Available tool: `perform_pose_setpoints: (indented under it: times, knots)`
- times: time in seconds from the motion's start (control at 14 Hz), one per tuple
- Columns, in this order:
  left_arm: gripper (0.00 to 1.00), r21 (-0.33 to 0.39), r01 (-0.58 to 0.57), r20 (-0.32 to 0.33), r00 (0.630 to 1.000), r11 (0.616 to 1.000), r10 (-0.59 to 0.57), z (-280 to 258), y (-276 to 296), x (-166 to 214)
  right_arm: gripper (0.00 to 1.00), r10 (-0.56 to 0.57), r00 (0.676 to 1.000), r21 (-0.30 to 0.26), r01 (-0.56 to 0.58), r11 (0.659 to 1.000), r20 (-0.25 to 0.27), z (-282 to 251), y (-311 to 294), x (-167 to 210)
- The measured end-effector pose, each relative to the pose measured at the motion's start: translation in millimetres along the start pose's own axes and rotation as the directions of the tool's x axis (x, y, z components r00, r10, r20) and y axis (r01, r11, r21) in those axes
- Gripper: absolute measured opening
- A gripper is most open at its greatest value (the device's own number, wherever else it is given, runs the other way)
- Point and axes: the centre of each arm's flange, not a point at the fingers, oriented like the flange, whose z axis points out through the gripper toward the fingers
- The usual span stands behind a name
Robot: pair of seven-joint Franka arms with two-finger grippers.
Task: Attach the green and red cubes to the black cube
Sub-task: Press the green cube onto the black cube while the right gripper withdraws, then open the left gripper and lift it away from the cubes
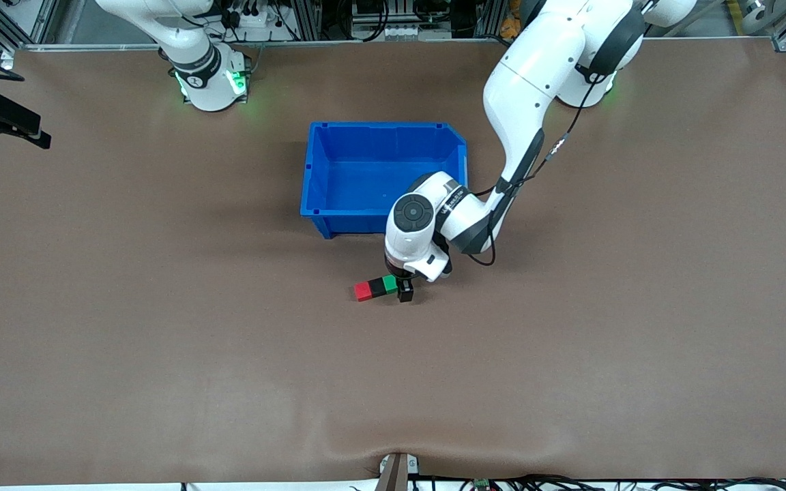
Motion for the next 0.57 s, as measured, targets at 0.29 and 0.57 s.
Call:
perform_pose_setpoints:
  times: [0.29, 0.57]
  knots:
    - [1.0, -0.062, 0.012, -0.004, 1.0, 0.998, -0.012, -24.1, 28.5, 9.1, 1.0, 0.0, 1.0, 0.0, 0.0, 1.0, 0.002, 0.9, 0.1, 0.1]
    - [1.0, -0.132, -0.095, -0.074, 0.994, 0.987, 0.086, -96.1, 55.2, 18.8, 1.0, 0.001, 1.0, 0.001, -0.001, 1.0, 0.004, 1.4, 0.8, 0.1]
